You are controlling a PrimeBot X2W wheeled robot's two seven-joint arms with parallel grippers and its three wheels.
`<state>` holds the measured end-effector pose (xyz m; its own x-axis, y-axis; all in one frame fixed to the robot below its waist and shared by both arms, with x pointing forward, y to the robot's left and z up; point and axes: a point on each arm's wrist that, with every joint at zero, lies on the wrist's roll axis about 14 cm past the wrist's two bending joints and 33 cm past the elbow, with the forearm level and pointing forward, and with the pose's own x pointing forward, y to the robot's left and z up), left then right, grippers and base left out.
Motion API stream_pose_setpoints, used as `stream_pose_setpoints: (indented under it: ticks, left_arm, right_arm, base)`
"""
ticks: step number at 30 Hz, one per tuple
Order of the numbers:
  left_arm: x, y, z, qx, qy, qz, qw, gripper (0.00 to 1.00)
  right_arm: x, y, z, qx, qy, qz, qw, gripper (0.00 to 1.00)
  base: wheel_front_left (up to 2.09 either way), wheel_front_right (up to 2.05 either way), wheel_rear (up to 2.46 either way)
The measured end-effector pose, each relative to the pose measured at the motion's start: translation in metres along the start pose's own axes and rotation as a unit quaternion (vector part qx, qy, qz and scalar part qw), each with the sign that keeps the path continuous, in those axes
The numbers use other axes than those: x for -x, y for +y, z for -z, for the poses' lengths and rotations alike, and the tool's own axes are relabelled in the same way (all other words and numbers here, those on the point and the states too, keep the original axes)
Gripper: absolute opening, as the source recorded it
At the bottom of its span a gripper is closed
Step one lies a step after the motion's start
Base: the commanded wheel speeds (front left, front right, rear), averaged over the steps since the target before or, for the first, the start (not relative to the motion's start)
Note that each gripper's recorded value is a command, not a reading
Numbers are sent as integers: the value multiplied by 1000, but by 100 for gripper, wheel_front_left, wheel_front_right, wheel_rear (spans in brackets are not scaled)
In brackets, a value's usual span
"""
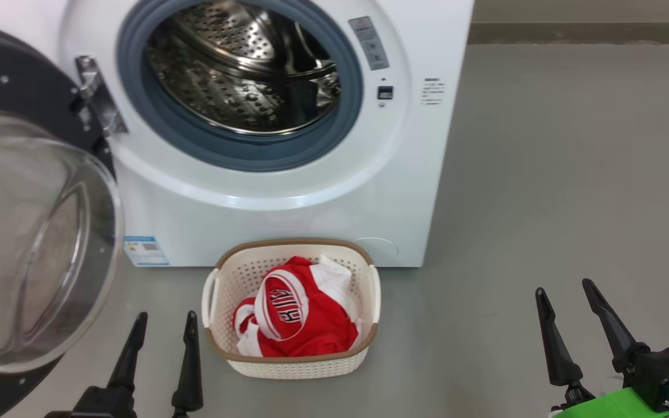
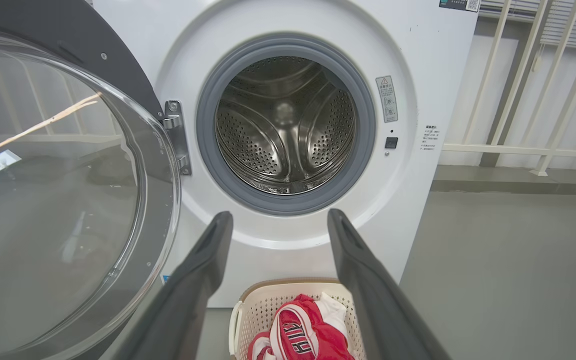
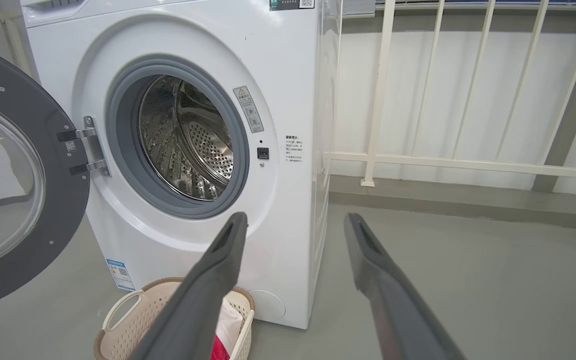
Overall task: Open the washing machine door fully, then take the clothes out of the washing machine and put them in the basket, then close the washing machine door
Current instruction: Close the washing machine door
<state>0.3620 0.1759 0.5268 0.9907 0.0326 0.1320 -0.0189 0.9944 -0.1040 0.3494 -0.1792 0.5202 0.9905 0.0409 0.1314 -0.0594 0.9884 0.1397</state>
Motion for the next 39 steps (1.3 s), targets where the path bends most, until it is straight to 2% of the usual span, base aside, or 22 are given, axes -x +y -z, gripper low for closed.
stream_pose_setpoints:
  ticks: [19,39]
  left_arm:
    - [36,62,-25,-22,-27,-101,994,100]
    - [91,121,-44,-45,-41,-225,973,100]
  right_arm:
    - [-36,78,11,-18,10,-119,993,100]
    - [-55,159,29,-36,30,-230,972,100]
  base:
    - [0,0,0]
    - [0,0,0]
